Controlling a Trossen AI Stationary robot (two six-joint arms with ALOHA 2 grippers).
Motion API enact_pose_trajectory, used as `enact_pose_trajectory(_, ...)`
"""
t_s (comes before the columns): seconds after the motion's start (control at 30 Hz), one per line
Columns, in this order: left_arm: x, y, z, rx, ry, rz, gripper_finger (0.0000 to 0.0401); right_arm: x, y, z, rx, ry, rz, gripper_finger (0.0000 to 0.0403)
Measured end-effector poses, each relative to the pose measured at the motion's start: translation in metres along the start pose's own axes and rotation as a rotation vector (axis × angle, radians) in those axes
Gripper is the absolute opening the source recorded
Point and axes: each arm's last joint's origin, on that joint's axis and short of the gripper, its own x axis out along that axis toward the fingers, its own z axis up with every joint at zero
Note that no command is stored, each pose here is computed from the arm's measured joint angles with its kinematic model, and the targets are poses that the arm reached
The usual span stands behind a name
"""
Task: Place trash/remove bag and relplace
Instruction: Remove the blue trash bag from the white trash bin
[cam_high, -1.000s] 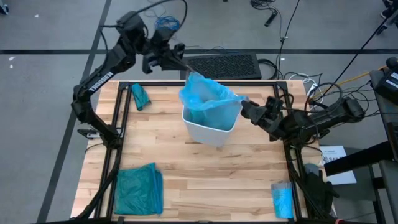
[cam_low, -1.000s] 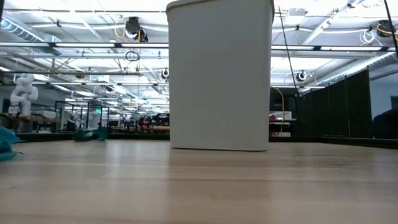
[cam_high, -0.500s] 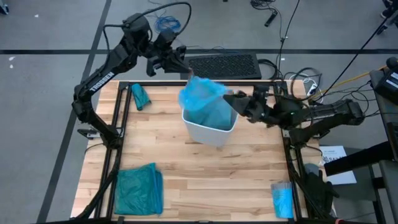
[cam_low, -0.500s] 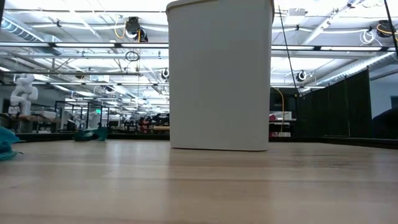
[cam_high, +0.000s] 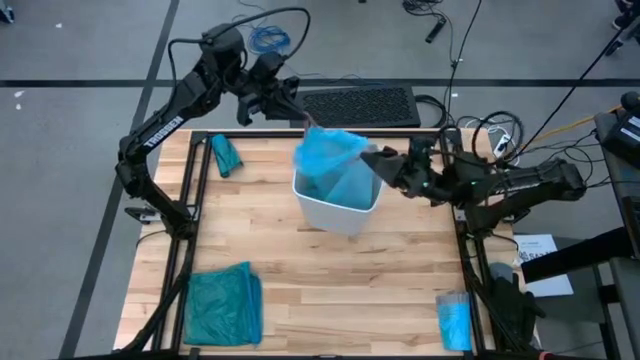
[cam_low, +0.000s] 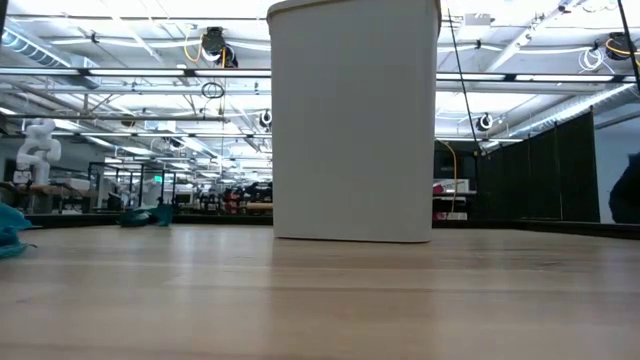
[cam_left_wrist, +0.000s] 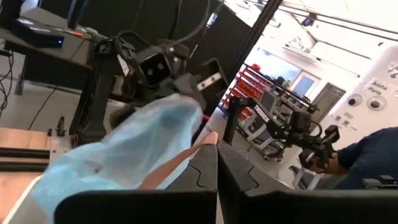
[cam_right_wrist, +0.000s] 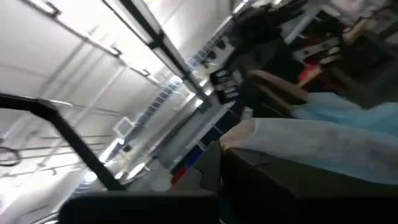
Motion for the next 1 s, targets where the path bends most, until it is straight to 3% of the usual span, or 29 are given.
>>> enact_pose_trajectory(0.23, 0.0, 0.0, 0.0, 0.006, 0.001, 0.001, 0.0, 0.0, -0.001, -0.002, 0.011, 0.011, -0.011, 0.0)
enact_pose_trajectory(0.53, 0.0, 0.004, -0.007, -0.015, 0.028, 0.028, 0.0, -0.006, -0.015, -0.02, 0.068, 0.094, -0.249, 0.0)
enact_pose_trajectory(0.7, -0.001, 0.006, -0.012, -0.021, 0.042, 0.053, 0.0, -0.012, 0.002, -0.023, 0.072, 0.105, -0.171, 0.0)
enact_pose_trajectory(1.0, 0.0, 0.006, -0.012, 0.004, 0.04, 0.067, 0.0, -0.032, 0.023, -0.022, 0.05, 0.048, -0.227, 0.0)
